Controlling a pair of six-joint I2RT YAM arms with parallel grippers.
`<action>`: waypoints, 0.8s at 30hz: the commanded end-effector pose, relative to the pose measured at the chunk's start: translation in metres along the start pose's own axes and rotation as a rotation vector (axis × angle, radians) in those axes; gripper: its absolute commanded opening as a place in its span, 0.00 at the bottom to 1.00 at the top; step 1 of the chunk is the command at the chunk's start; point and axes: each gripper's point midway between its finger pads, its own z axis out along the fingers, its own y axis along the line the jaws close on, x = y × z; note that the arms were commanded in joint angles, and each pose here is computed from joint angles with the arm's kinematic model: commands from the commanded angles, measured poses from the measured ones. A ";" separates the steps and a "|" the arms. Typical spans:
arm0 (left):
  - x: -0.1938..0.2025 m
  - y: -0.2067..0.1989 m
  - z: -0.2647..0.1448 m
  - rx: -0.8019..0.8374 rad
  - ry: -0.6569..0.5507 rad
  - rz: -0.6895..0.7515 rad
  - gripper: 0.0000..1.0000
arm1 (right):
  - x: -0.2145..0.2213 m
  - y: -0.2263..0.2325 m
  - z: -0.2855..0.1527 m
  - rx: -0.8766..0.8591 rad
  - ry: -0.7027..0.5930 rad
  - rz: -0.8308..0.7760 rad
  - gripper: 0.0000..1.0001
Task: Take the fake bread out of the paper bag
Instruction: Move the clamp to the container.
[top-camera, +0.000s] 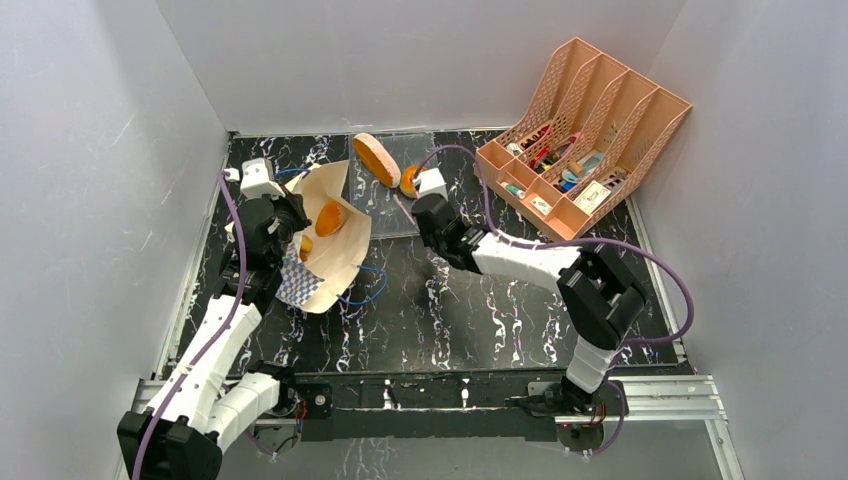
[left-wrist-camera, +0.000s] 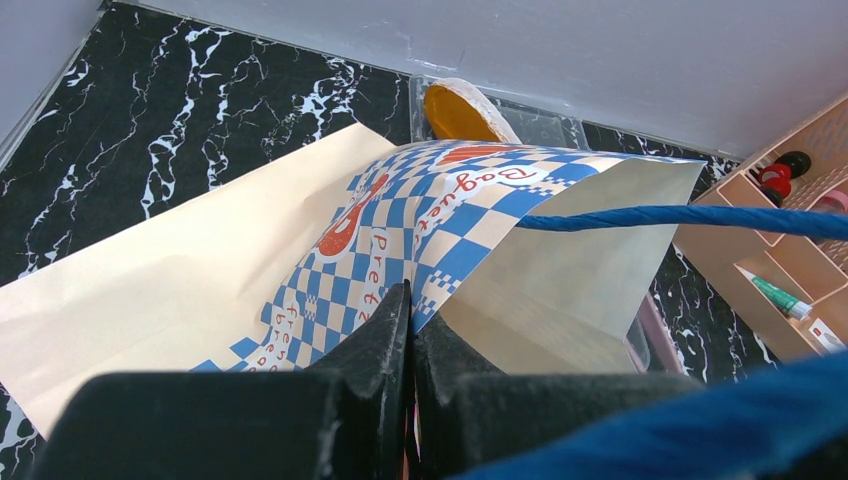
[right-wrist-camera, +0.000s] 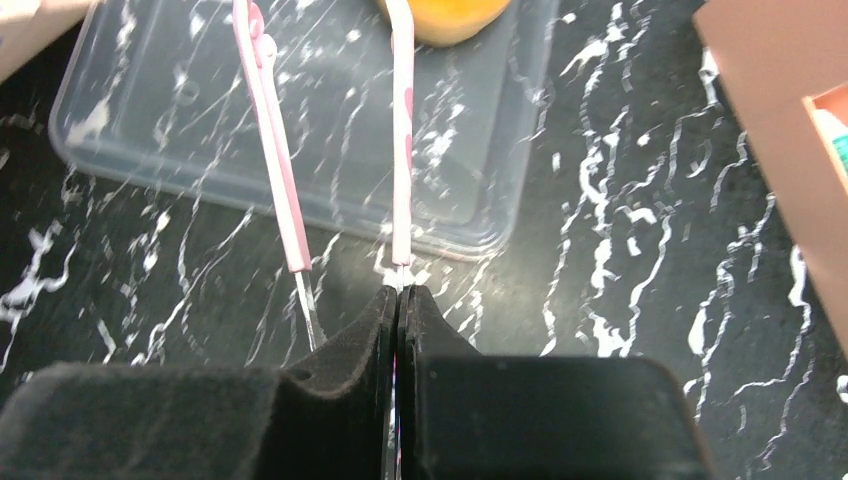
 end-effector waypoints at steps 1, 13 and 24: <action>0.005 0.001 -0.004 0.006 0.009 -0.002 0.00 | -0.015 0.025 -0.020 -0.034 -0.103 0.034 0.00; 0.005 0.001 -0.005 0.007 0.009 -0.004 0.00 | 0.023 0.079 0.022 -0.085 -0.058 0.022 0.00; 0.006 0.001 -0.004 0.008 0.011 -0.001 0.00 | 0.023 0.087 0.045 -0.074 -0.108 0.020 0.19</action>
